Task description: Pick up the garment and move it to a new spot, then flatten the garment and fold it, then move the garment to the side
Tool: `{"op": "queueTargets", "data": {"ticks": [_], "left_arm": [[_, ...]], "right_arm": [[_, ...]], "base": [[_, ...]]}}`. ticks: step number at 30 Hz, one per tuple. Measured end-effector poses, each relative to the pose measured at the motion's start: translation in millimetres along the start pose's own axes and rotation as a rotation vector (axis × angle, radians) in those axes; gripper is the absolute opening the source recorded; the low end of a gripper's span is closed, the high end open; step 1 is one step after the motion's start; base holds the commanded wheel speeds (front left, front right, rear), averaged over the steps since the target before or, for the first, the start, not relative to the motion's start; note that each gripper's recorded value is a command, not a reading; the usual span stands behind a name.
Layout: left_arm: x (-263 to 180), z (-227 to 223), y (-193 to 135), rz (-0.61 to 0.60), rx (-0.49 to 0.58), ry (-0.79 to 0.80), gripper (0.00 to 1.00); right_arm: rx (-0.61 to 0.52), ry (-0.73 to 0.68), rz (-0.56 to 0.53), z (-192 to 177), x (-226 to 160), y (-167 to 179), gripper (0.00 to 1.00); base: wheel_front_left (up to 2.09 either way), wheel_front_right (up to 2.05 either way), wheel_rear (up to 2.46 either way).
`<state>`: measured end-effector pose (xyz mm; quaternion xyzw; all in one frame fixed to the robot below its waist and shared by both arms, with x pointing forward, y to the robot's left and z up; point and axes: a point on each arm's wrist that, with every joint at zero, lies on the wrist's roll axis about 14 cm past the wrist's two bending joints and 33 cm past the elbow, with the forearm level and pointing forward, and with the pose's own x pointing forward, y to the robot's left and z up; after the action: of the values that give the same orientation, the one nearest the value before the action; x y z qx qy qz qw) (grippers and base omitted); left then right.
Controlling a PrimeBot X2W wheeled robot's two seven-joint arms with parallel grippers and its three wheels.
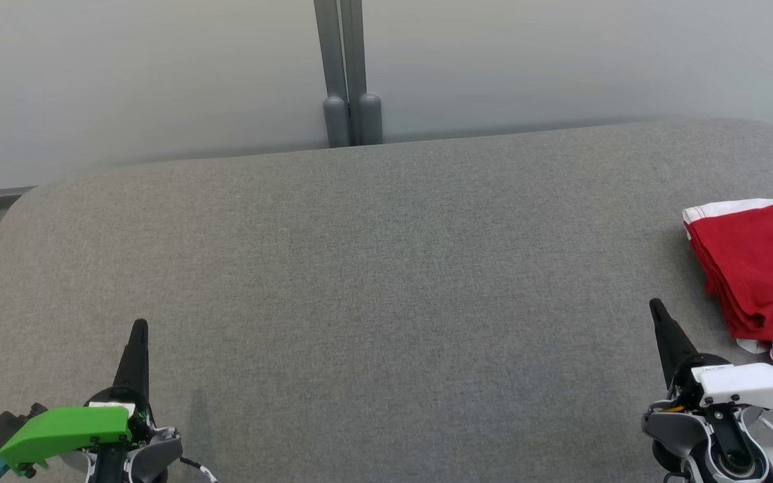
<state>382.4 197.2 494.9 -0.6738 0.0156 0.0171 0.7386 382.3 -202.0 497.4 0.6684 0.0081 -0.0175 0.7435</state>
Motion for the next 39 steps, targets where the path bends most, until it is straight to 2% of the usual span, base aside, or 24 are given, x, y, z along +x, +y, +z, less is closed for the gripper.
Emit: {"op": "queueTargets", "data": {"ticks": [15,39], "left_arm": [[4.0,2.1,-7.4,-0.03,-0.098,0.004,0.0],[4.6,2.2,-8.5,-0.034,-0.1,0.004,0.0]], "right_arm": [[0.108,0.015,0.027,-2.1,5.4,7.4,0.0],[0.109,0.015,0.027,-2.1,5.6,7.7,0.0]], "base": [[0.0,0.0,0.0],[0.0,0.0,0.0]]}}
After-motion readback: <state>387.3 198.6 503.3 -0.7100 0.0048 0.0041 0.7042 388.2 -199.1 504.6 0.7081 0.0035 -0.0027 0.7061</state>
